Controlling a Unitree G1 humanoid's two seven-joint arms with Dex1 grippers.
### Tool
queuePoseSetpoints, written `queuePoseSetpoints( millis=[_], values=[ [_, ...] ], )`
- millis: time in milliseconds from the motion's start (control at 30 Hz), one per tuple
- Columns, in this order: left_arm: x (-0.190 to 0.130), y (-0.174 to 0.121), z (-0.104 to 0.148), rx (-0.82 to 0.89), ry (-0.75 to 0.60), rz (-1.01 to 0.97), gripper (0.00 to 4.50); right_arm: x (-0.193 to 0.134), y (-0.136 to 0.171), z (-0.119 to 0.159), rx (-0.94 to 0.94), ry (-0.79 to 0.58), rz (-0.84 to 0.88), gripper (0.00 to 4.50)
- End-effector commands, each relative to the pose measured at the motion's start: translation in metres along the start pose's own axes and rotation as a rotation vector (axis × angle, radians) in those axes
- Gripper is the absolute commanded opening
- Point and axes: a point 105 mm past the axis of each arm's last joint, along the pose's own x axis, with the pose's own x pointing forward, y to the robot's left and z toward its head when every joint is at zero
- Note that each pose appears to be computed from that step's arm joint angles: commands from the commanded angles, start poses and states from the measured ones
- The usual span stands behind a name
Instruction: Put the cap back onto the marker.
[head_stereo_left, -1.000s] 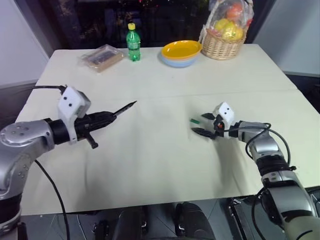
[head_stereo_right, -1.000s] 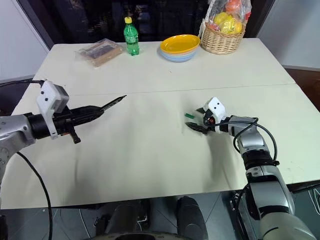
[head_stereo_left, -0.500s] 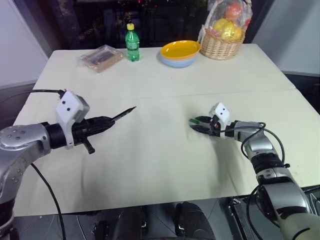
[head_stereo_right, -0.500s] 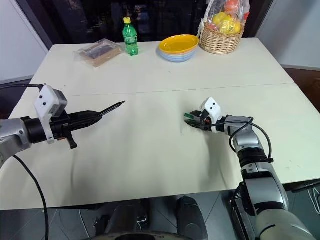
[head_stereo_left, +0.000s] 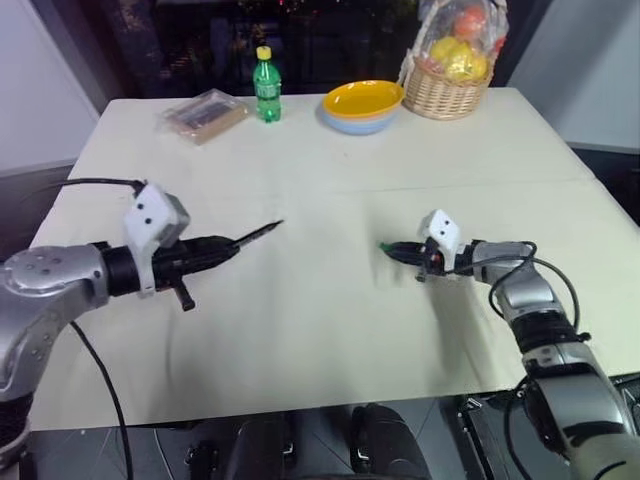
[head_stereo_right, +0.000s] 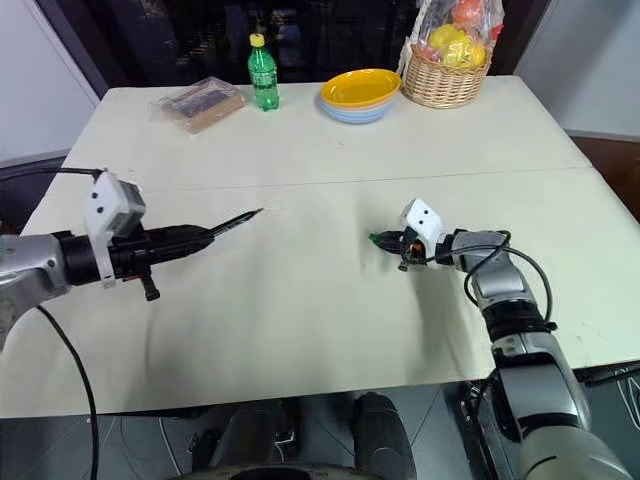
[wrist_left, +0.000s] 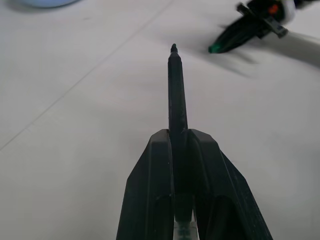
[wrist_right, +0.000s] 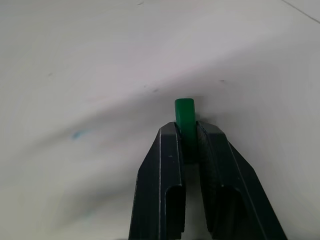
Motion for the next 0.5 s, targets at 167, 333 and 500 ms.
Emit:
queuePoseSetpoints(
  millis=[167,333,500],
  values=[
    [0.022,0.02,0.004,0.138,0.003,-0.152,0.0,-0.02,-0.001,0.081,-0.404,-0.032,0.076,0.03],
    [0.038,0.025,0.011,0.241,0.003,-0.24,0.0,-0.019,0.012,0.11,-0.495,-0.065,0.147,0.03],
    [0.051,0.024,0.021,0.307,-0.01,-0.294,0.0,-0.011,0.02,0.124,-0.533,-0.087,0.194,0.03]
  ],
)
